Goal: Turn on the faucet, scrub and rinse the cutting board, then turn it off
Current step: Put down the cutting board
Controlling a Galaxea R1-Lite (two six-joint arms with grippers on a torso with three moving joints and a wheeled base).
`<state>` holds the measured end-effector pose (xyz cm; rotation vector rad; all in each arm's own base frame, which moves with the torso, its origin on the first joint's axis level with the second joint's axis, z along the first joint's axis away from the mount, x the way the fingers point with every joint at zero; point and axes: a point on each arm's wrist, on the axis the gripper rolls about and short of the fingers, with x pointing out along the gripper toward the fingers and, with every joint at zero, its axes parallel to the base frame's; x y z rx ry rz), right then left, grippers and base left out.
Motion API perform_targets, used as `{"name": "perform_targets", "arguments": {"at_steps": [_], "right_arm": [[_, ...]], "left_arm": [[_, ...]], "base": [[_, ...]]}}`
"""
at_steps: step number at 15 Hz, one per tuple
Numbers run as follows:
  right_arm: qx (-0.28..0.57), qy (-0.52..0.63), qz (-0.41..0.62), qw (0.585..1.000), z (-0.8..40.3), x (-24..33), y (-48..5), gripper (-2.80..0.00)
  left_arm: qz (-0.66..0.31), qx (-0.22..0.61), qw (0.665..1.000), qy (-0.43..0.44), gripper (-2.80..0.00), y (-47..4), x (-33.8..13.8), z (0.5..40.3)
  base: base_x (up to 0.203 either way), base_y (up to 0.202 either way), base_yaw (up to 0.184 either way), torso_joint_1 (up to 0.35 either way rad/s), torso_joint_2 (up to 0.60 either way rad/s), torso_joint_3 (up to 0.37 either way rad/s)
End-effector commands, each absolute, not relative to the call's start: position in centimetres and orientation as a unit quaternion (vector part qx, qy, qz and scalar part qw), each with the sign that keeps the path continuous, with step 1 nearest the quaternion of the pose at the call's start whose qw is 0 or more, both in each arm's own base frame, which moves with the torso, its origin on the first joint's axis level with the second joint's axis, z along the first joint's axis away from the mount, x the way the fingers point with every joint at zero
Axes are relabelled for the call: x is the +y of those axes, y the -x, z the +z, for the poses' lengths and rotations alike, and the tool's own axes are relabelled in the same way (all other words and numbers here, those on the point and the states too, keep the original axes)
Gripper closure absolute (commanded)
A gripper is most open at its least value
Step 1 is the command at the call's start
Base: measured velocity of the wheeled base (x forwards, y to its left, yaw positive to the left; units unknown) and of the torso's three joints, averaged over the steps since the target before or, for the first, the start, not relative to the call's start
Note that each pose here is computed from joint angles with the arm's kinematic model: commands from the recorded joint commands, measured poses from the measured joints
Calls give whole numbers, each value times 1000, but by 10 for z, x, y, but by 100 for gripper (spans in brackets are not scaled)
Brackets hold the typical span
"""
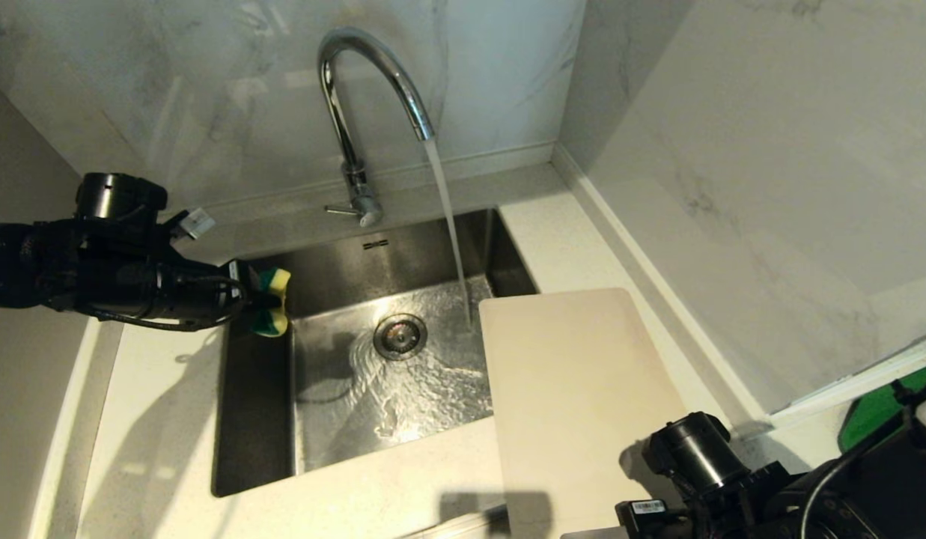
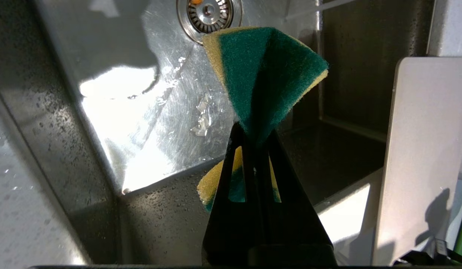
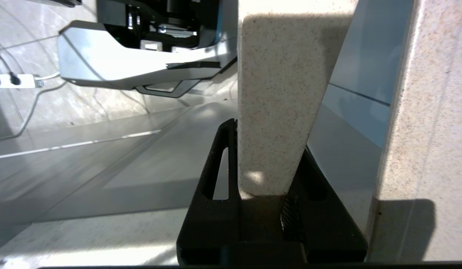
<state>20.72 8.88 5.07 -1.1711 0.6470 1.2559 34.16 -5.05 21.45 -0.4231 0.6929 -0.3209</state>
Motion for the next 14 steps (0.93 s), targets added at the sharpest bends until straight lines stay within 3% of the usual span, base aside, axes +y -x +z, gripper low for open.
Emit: {"name": "perform_targets", "arguments": {"at_steps": [1, 14], "right_arm": [[302, 495, 551, 600, 35, 87, -219, 0], [306, 496, 552, 597, 26, 89, -236, 0]], "left_arm": [[-154, 342, 904, 206, 0, -349, -51, 209], [-158, 342, 904, 204, 0, -349, -54, 209]], "base": [[0, 0, 0, 0, 0, 0], [0, 0, 0, 0, 0, 0]]}}
